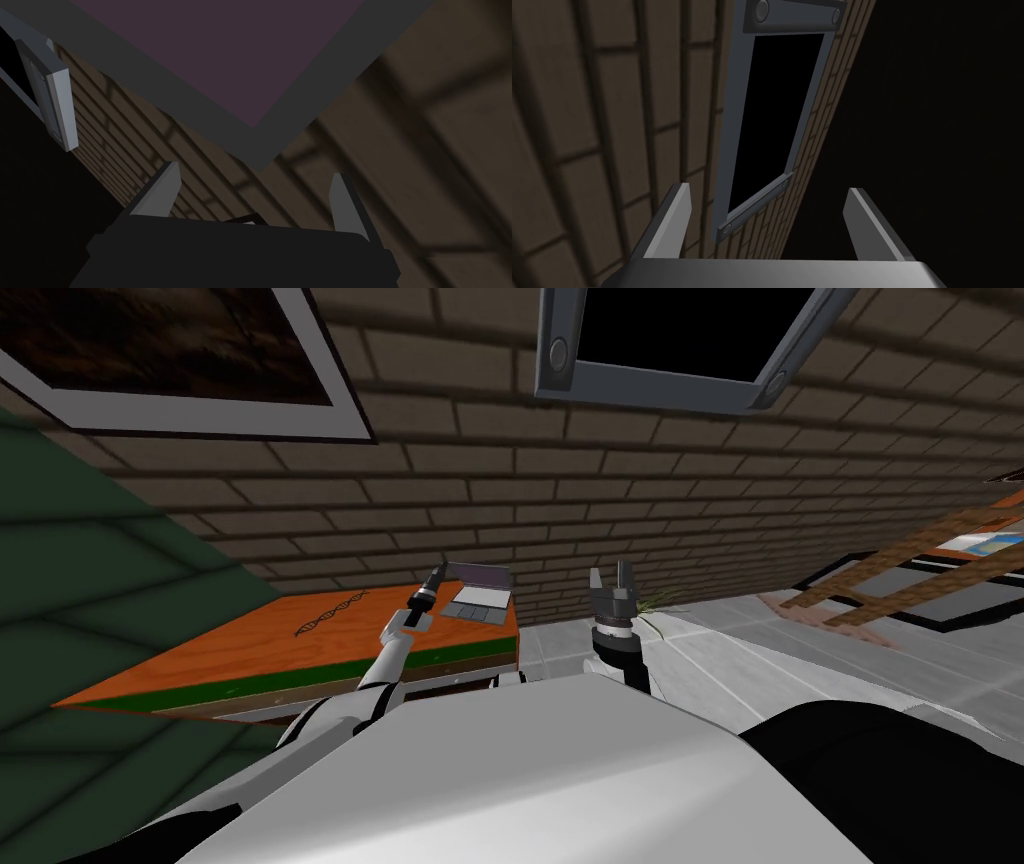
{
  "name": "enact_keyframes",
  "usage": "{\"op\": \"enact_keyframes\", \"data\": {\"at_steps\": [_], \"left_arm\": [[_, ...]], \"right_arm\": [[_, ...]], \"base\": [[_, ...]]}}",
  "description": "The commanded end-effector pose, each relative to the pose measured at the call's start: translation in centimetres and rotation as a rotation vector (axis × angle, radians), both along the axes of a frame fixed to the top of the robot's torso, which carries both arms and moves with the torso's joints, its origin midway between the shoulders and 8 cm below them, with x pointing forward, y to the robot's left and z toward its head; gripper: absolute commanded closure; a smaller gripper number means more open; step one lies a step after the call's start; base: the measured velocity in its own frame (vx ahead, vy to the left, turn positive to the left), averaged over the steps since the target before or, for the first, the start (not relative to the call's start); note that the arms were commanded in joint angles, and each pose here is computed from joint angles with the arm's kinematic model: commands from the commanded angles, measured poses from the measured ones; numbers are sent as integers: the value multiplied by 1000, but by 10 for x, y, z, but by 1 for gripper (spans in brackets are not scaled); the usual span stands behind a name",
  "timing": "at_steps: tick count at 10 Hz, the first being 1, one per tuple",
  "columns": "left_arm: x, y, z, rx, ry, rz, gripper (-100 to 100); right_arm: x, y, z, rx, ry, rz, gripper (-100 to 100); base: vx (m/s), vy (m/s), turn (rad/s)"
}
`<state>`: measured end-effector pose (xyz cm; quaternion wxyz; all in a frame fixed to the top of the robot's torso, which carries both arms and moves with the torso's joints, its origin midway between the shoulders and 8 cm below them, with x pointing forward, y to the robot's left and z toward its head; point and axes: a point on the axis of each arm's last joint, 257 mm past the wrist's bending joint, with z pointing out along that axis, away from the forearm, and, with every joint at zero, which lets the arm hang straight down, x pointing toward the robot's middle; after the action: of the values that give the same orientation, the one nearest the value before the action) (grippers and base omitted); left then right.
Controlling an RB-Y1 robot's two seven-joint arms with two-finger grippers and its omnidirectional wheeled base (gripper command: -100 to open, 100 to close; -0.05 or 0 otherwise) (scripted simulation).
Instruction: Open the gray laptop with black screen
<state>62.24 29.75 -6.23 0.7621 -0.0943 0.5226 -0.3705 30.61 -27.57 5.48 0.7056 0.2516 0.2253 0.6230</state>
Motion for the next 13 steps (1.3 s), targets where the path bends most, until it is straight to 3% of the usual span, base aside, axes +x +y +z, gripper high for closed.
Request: {"op": "enact_keyframes", "data": {"at_steps": [1,6,7,8,13], "left_arm": [[1,28,4,-2,1,55,-100],[-1,77,14,-4,1,141,-100],[-2,68,14,-3,0,129,-100],[0,57,10,-3,1,107,100],[2,9,1,-1,1,20,100]], "right_arm": [[0,0,0,0,0,0,0],[0,0,0,0,0,0,0],[0,0,0,0,0,0,0],[0,0,0,0,0,0,0],[0,0,0,0,0,0,0]], "base": [[-41,7,-143],[-30,6,-169],[-10,6,-33],[21,-1,245],[32,-11,187]]}}
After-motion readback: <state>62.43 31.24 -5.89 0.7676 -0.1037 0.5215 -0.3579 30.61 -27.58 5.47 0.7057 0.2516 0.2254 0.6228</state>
